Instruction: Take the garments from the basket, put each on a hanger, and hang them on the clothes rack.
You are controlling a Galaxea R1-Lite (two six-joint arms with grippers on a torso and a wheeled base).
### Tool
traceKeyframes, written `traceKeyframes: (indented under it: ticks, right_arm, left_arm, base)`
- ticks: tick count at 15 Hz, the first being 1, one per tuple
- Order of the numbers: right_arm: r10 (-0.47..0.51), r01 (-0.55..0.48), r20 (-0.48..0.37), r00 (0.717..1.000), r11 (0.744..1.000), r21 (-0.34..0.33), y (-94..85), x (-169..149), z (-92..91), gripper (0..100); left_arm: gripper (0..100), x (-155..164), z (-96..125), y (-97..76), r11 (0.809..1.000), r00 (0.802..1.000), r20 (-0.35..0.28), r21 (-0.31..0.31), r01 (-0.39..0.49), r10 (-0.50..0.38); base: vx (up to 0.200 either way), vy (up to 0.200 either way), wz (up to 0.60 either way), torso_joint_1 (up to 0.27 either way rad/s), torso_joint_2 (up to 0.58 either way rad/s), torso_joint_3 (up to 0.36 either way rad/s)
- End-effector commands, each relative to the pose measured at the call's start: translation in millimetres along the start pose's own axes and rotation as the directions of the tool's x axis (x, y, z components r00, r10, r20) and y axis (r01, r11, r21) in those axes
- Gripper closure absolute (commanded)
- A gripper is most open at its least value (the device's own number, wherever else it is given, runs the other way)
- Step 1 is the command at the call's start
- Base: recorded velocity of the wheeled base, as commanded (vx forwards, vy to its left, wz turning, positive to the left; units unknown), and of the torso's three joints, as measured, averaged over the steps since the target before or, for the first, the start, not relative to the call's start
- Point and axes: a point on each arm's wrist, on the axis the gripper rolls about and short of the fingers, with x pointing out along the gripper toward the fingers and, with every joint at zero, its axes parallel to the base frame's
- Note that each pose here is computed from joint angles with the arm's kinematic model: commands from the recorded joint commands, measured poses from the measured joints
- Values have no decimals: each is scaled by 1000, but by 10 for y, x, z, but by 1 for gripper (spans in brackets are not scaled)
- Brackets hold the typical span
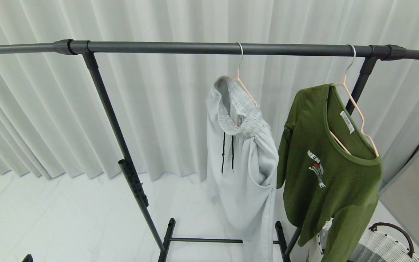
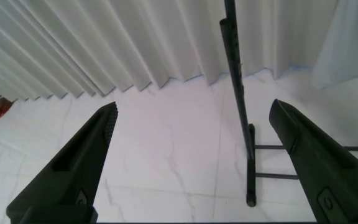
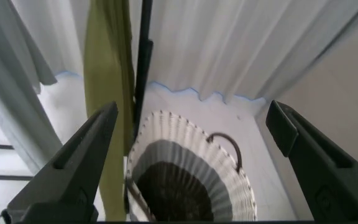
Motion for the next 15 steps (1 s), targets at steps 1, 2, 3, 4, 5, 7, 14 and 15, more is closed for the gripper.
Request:
traceKeyframes:
  ticks: [1, 2, 3, 4, 5, 7, 14, 15]
  right_arm:
    - [-36, 36, 71, 997, 999, -1, 56, -174, -278, 0]
    - [-53, 53, 81, 995, 999, -2, 54, -159, -298, 0]
    - [-66, 66, 62, 996, 998, -8, 64, -112, -400, 0]
    - [-110, 112, 59, 992, 993, -27, 68, -53, -521, 0]
    - [-209, 213, 65, 976, 976, -47, 43, -58, -502, 0]
    - [-288, 289, 36, 957, 956, -41, 27, -61, -520, 0]
    - [-141, 140, 57, 988, 990, 19, 61, -54, -519, 0]
    - [-91, 89, 64, 994, 996, 25, 72, -53, -519, 0]
  left_arm:
    - [0, -314, -274, -36, 997, 993, 97, -26, -68, 71]
    - [0, -308, -269, -22, 992, 990, 75, -43, -118, 121]
    - [0, -311, -271, -11, 985, 984, 62, -54, -165, 168]
    - [0, -312, -272, -6, 981, 981, 55, -57, -185, 188]
    - [0, -312, -273, -5, 980, 980, 53, -58, -189, 192]
    - [0, -311, -275, -3, 975, 977, 49, -89, -202, 207]
    - [0, -326, -295, -25, 985, 989, 134, -168, -40, 63]
    - [0, -340, -306, -27, 985, 986, 169, -174, 15, 15]
  base:
    - [0, 0, 0, 0, 0, 0]
    - [0, 0, 0, 0, 0, 0]
    - [0, 0, 0, 0, 0, 0]
    - [0, 0, 0, 0, 0, 0]
    - [0, 0, 0, 0, 0, 0]
    - [0, 0, 0, 0, 0, 0]
    - [0, 0, 0, 0, 0, 0]
    - [0, 0, 0, 0, 0, 0]
